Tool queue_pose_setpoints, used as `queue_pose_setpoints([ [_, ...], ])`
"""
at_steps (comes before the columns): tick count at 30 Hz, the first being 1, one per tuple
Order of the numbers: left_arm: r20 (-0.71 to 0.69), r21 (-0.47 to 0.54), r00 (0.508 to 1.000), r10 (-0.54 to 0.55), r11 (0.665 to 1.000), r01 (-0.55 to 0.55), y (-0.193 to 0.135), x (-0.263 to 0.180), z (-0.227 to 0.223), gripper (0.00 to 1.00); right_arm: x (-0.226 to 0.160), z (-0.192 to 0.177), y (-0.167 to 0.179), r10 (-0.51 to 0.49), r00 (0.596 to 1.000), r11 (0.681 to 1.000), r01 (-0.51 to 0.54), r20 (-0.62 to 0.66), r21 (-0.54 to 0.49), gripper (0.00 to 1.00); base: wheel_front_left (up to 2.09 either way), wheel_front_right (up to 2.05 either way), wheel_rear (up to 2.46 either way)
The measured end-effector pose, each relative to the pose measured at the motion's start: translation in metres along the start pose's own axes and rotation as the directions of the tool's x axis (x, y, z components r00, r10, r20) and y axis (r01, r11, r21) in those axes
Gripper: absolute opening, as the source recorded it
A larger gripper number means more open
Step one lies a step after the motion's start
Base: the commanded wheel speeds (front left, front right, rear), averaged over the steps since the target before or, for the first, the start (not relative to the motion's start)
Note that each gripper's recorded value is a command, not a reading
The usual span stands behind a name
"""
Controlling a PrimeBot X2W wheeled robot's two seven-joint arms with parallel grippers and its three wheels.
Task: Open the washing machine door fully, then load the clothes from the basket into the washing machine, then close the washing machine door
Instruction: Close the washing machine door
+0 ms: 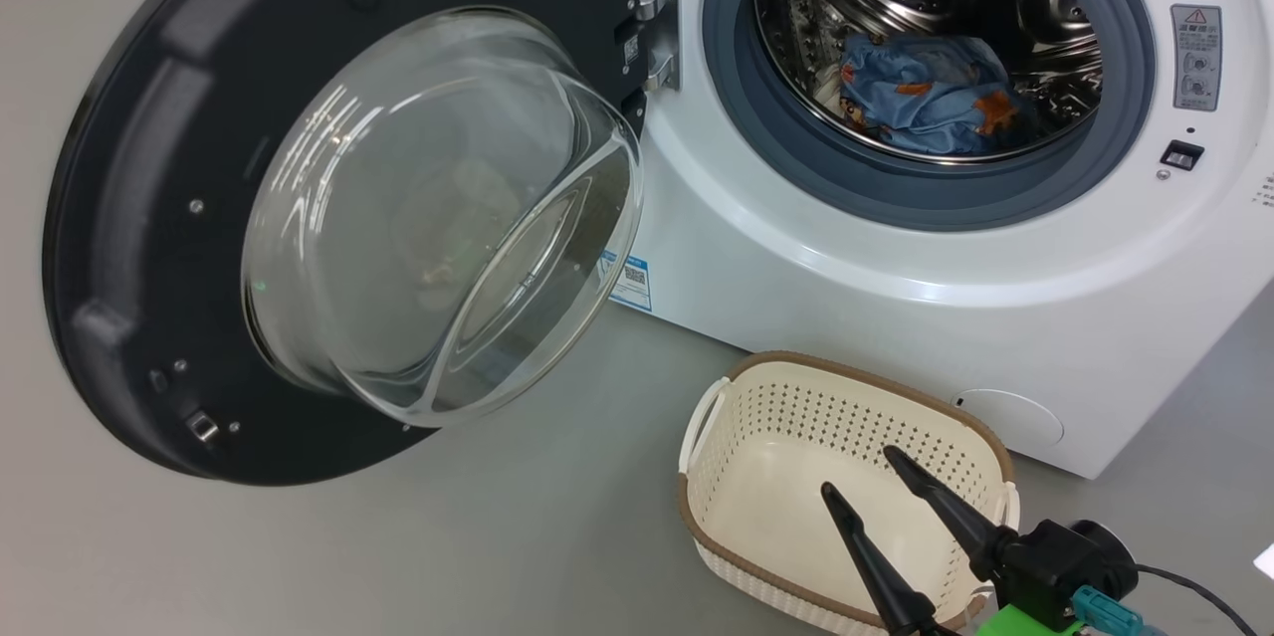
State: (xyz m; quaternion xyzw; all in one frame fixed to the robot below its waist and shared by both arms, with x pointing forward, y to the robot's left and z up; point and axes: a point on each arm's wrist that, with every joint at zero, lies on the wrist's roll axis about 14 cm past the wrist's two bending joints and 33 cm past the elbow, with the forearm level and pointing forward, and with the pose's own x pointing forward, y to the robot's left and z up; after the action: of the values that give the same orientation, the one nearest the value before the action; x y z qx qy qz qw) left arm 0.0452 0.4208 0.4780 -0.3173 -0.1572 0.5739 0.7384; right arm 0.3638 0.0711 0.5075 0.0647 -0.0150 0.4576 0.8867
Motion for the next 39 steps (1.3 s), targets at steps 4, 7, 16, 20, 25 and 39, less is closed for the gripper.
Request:
queue_pose_setpoints([
  [4, -0.004, -0.195, 1.0, -0.011, 0.981, 0.01, -0.01, 0.043, 0.03, 0.0, -0.001, -0.003, -0.001, -0.002, 1.0, 1.0, 0.002, -0.008, 0.004, 1.0, 0.0, 0.0, 0.0],
  [7, 0.009, -0.309, 1.0, -0.016, 0.951, 0.018, -0.026, 0.083, 0.068, 0.0, -0.001, -0.006, 0.0, 0.001, 1.0, 1.0, 0.0, -0.016, 0.008, 1.0, 0.0, 0.0, 0.0],
  [16, -0.011, -0.482, 0.997, -0.078, 0.874, 0.063, -0.081, 0.123, 0.099, 0.0, -0.008, -0.013, -0.002, -0.013, 0.999, 1.0, 0.014, -0.038, 0.016, 1.0, 0.0, 0.0, 0.0],
  [20, -0.072, -0.498, 0.991, -0.109, 0.865, 0.059, -0.106, 0.135, 0.089, 0.0, -0.021, -0.021, -0.011, -0.054, 0.996, 0.998, 0.055, -0.066, 0.019, 1.0, 0.0, 0.0, 0.0],
  [25, -0.143, -0.525, 0.979, -0.148, 0.85, 0.051, -0.123, 0.139, 0.069, 0.0, -0.032, -0.026, -0.014, -0.074, 0.993, 0.997, 0.075, -0.088, 0.016, 1.0, 0.0, 0.0, 0.0],
  [39, -0.239, -0.557, 0.941, -0.24, 0.827, 0.069, -0.148, 0.14, 0.03, 0.0, -0.055, -0.028, -0.019, -0.118, 0.987, 0.993, 0.118, -0.109, -0.008, 1.0, 0.0, 0.0, 0.0],
])
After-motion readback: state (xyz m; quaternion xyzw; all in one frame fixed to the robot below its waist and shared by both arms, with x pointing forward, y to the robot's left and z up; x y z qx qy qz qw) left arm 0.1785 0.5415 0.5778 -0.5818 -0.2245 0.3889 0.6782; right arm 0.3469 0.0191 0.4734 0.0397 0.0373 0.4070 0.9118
